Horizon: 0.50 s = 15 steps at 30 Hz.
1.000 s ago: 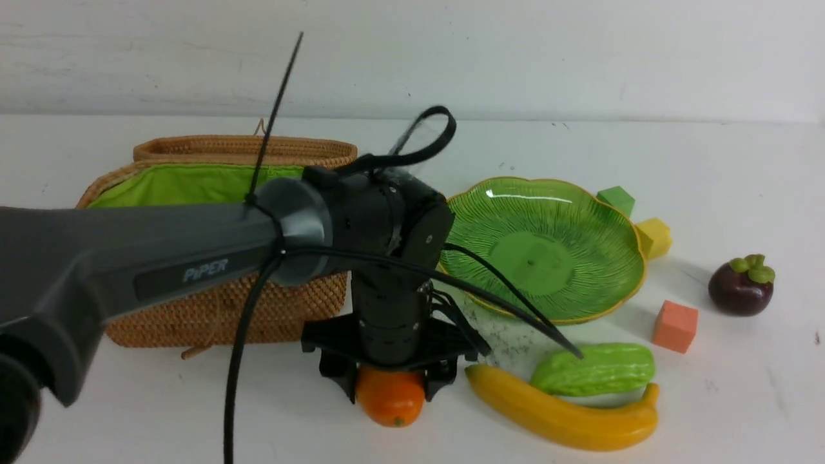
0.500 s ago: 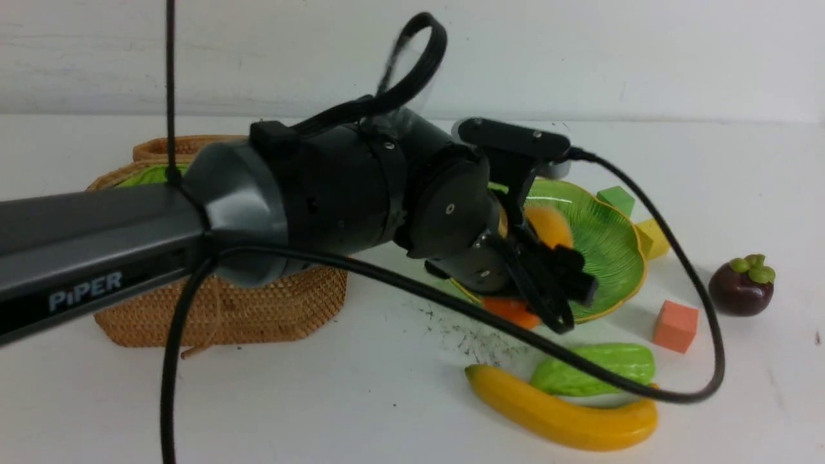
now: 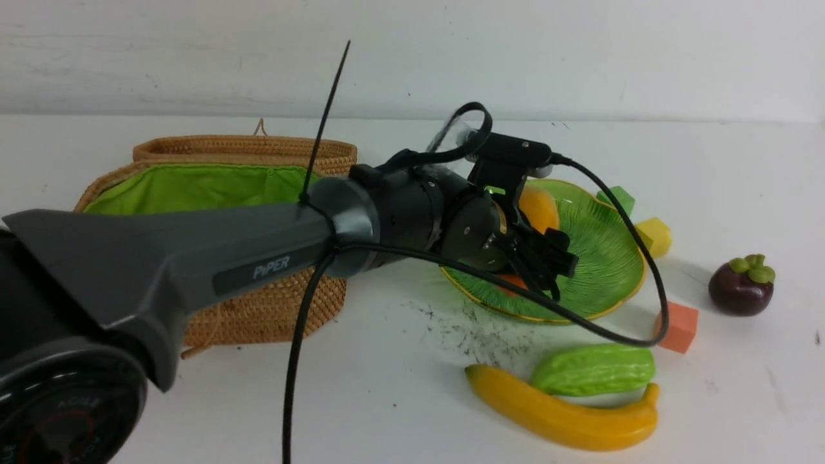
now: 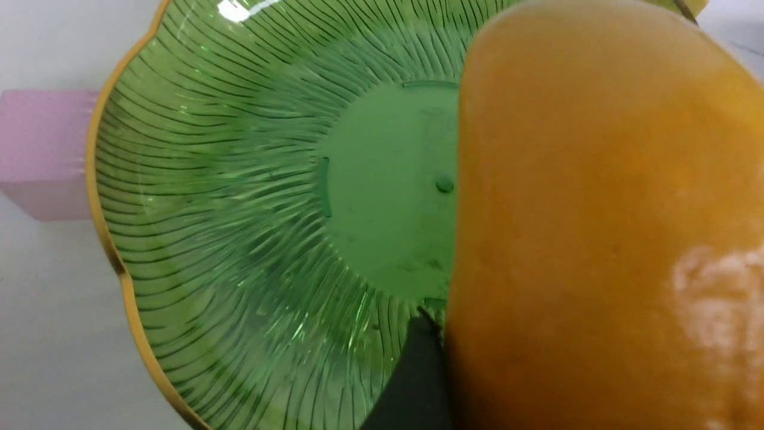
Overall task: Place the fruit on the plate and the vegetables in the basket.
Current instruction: Grab the mango with your left arm and place it on the right plate, then use the right arm to grab a banana and put it into the right plate
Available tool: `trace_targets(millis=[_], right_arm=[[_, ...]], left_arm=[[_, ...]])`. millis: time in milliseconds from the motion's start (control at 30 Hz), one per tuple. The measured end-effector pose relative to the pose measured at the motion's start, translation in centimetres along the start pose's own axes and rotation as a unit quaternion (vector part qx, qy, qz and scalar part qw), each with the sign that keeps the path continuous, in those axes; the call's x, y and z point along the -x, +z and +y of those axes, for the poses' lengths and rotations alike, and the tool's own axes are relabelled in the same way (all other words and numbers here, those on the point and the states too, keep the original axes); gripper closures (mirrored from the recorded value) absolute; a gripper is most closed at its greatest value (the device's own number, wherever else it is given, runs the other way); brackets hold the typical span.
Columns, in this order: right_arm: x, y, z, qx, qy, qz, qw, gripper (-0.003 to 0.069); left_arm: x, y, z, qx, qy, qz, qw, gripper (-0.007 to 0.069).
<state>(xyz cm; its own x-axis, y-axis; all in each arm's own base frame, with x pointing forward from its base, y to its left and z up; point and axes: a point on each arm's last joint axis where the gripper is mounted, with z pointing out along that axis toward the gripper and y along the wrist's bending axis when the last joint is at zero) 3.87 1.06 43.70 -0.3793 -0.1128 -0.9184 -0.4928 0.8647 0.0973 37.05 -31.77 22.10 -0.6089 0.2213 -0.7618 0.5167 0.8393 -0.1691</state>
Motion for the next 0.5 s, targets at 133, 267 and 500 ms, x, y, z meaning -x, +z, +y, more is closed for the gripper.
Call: trace_targets(millis=[133,267,500], right_arm=[[-0.1,0.0,0.0,0.0,0.001,0.004,1.0,0.0424],[-0.1,0.0,0.0,0.0,0.001,0.005,1.0,0.0424],[-0.1,0.0,0.0,0.001,0.002,0.008,1.0,0.0424]], left_arm=[[0.2,-0.1,0.0,0.0,0.0,0.0,1.0,-0.0033],[0.8,-1.6,-0.3,0.002,-0.003,0.011,1.0,0.0008],[3.9,-8.5,-1.4,-0.007,-0.012,-0.001,1.0,0.0283]])
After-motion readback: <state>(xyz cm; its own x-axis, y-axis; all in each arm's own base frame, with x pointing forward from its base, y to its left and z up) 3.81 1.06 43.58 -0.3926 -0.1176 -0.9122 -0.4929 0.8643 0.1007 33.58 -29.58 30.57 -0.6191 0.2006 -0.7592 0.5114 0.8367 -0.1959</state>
